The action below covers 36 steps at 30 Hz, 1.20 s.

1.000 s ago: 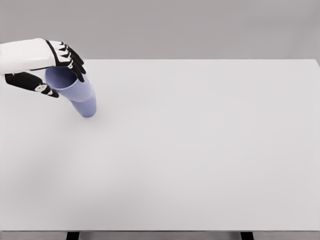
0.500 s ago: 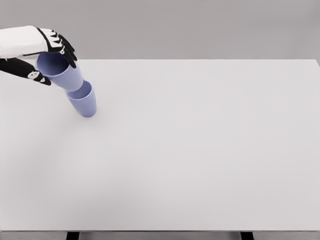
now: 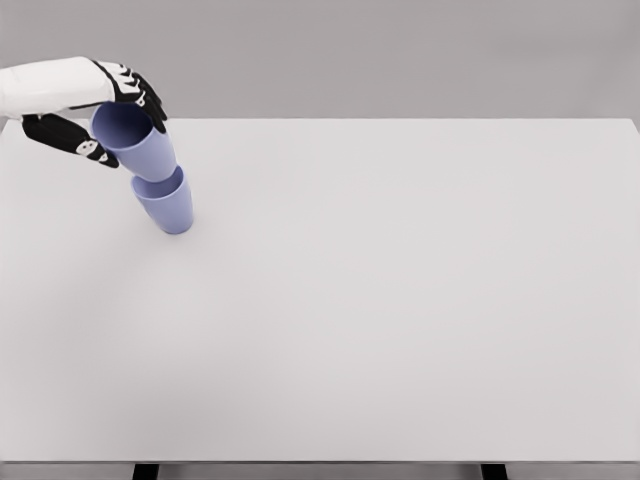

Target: Place the right cup on the left cup with left arm

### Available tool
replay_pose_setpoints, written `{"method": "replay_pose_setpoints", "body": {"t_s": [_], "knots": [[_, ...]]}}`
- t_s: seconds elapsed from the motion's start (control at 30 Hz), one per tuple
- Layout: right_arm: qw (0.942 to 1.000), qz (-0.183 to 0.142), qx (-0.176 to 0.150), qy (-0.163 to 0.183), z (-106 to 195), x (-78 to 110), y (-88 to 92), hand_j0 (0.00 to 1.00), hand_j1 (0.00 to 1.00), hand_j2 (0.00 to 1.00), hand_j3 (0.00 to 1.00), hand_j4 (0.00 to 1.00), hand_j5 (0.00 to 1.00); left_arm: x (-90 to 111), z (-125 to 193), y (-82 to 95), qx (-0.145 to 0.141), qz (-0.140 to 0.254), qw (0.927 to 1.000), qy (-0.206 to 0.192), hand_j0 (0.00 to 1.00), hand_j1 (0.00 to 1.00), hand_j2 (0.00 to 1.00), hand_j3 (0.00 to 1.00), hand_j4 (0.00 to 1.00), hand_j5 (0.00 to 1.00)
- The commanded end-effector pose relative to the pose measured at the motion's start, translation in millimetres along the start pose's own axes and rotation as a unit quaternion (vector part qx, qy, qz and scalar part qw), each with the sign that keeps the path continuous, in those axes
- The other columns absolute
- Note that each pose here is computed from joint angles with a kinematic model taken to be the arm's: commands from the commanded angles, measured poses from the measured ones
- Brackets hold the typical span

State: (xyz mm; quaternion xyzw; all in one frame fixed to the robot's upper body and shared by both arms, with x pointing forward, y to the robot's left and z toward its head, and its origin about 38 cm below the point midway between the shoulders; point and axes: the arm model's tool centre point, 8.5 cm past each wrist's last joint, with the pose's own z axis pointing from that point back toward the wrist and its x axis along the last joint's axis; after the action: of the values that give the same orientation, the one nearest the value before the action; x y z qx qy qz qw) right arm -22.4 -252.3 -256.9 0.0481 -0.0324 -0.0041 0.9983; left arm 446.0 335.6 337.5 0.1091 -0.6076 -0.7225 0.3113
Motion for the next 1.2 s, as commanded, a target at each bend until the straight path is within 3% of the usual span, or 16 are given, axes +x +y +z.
{"method": "replay_pose_setpoints", "body": {"t_s": [0.0, 1.17], "knots": [[1.0000, 0.000, 0.000, 0.000, 0, 0.1, 0.0, 1.00, 1.00, 1.00, 1.00, 1.00, 1.00, -1, 1, -1.3, 0.001, 0.005, 1.0000, 0.002, 0.60, 0.60, 0.60, 0.60, 0.60, 0.60], [1.0000, 0.000, 0.000, 0.000, 0, 0.1, 0.0, 1.00, 1.00, 1.00, 1.00, 1.00, 1.00, -15, -8, -15.8, -0.007, 0.024, 0.9996, 0.014, 0.60, 0.60, 0.60, 0.60, 0.60, 0.60]]}}
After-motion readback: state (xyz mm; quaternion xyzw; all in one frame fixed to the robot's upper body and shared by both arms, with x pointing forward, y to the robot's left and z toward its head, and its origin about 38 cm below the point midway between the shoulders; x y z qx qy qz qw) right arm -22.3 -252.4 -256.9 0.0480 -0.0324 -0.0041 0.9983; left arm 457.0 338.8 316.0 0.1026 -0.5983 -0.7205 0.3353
